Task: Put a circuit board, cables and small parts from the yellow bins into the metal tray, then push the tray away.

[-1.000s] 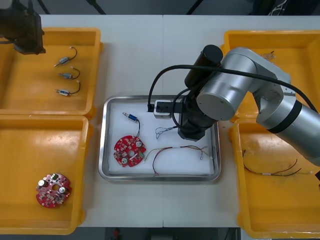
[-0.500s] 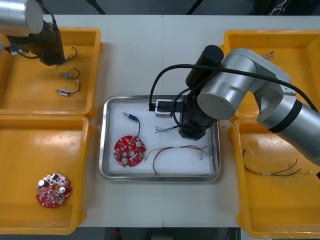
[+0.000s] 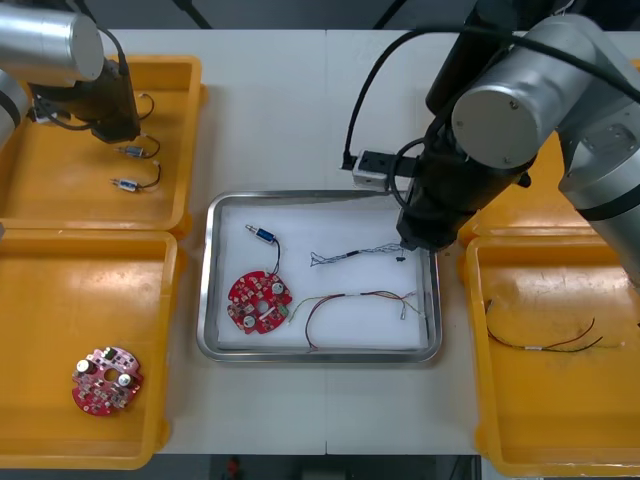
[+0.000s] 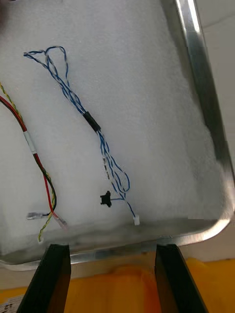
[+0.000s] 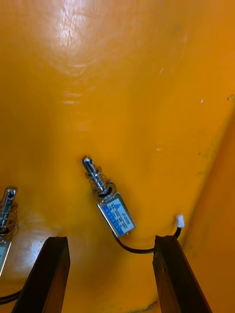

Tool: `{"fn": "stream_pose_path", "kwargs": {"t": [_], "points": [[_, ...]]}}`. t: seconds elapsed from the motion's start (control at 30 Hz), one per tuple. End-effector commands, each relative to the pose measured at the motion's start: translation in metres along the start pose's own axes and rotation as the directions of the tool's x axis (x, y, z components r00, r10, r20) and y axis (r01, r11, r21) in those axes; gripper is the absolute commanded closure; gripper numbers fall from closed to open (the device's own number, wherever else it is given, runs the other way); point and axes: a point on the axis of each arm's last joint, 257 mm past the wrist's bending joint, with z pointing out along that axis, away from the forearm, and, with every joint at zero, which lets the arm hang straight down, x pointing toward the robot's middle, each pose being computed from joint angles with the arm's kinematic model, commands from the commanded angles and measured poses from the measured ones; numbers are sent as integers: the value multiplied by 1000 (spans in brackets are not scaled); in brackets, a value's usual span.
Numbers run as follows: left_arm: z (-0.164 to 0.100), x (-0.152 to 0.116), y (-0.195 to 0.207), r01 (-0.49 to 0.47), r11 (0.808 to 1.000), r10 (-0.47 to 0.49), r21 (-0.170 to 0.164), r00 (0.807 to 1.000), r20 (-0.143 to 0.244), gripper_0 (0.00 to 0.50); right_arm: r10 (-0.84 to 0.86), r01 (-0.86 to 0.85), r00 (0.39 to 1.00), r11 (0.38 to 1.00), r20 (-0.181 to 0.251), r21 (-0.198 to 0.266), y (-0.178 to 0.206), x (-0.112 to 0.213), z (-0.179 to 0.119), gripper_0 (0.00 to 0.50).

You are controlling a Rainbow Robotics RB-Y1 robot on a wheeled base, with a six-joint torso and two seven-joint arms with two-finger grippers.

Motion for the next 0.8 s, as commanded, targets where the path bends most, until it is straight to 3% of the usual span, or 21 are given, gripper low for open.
{"fn": "stream_pose_path", "kwargs": {"t": [0.03,0.1,0.27,0.47,0.7,0.8], "points": [[-6,22,-25,-26,996,27,80,1000,-15,0,158,-161,987,984,40,82,-27,2,-45,0],[-2,18,-23,-43,995,43,89,999,4,0,238,-240,971,966,32,92,-33,13,-56,0],[5,14,-17,-55,994,55,92,998,7,0,381,-388,921,916,85,104,-47,22,-72,0],[13,10,-2,-86,994,85,68,996,23,0,547,-562,825,819,138,117,-61,51,-86,0],[28,-5,23,-144,989,142,22,987,71,0,703,-727,685,673,192,134,-69,94,-96,0],[32,-12,23,-152,988,149,33,986,79,0,733,-762,647,630,210,151,-72,111,-100,0]]}}
